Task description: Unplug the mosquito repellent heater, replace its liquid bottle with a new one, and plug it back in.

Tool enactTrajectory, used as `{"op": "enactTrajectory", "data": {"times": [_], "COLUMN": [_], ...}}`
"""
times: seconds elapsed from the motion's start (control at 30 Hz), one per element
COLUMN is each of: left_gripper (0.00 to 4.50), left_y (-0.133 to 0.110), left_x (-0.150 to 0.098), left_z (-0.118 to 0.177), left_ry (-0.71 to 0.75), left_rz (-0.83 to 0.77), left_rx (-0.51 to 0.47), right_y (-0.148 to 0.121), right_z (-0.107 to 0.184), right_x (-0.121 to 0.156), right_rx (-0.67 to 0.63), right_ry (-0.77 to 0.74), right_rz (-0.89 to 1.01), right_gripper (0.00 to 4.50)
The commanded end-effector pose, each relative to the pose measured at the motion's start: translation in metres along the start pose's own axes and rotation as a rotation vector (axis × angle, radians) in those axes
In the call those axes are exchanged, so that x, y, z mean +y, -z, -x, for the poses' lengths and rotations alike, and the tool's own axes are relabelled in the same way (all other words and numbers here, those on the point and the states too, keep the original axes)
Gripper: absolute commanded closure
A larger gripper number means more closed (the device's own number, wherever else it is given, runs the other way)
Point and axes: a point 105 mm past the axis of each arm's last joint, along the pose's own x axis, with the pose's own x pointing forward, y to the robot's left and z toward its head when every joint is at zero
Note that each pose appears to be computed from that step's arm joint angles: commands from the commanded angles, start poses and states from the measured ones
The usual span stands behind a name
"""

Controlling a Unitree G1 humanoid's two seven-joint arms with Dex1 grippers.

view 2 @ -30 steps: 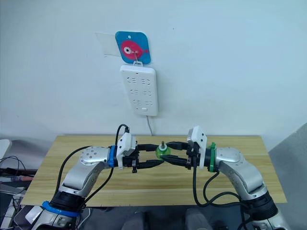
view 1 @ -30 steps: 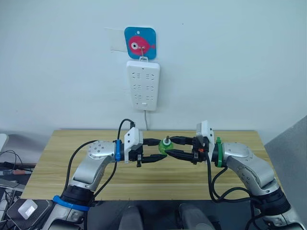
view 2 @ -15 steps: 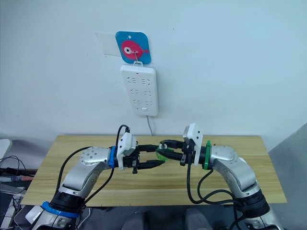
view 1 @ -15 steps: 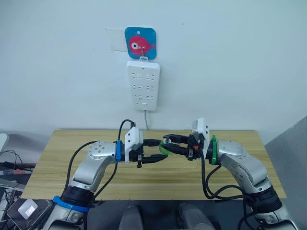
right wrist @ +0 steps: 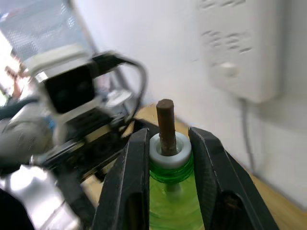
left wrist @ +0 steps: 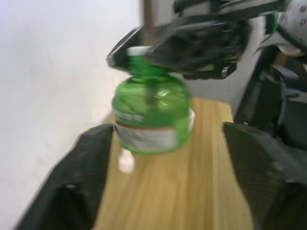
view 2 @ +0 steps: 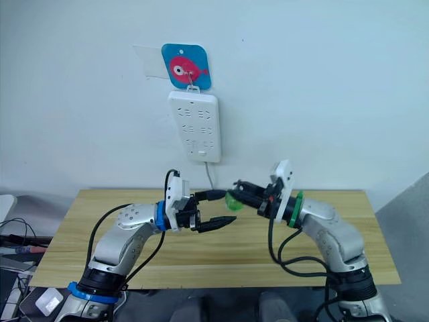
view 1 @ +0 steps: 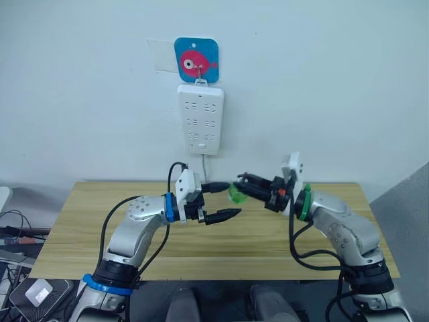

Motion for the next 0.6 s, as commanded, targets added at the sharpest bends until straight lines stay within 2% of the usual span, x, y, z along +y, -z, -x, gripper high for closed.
{"op": "enactTrajectory", "data": {"times": [0.03, 0.13, 0.3, 0.6], "left_gripper": [0.0, 0.0, 0.0, 0.0], "left_y": [-0.026, -0.043, -0.062, -0.071], "left_x": [0.005, 0.012, 0.011, 0.009], "left_z": [-0.009, -0.018, -0.032, -0.048], "left_ry": [-0.079, -0.162, -0.223, -0.29], "left_rz": [-0.111, -0.152, -0.202, -0.302], "left_rx": [-0.106, -0.195, -0.302, -0.375], "right_y": [-0.027, -0.041, -0.055, -0.062], "right_z": [0.007, 0.009, 0.009, 0.006], "right_x": [-0.009, -0.008, 0.0, 0.012], "right_rx": [-0.134, -0.214, -0.281, -0.281], "right_ry": [0.066, 0.064, 0.03, 0.009], "right_rz": [-0.191, -0.382, -0.573, -0.67], "right_gripper": [3.66, 3.66, 3.66, 3.66]}}
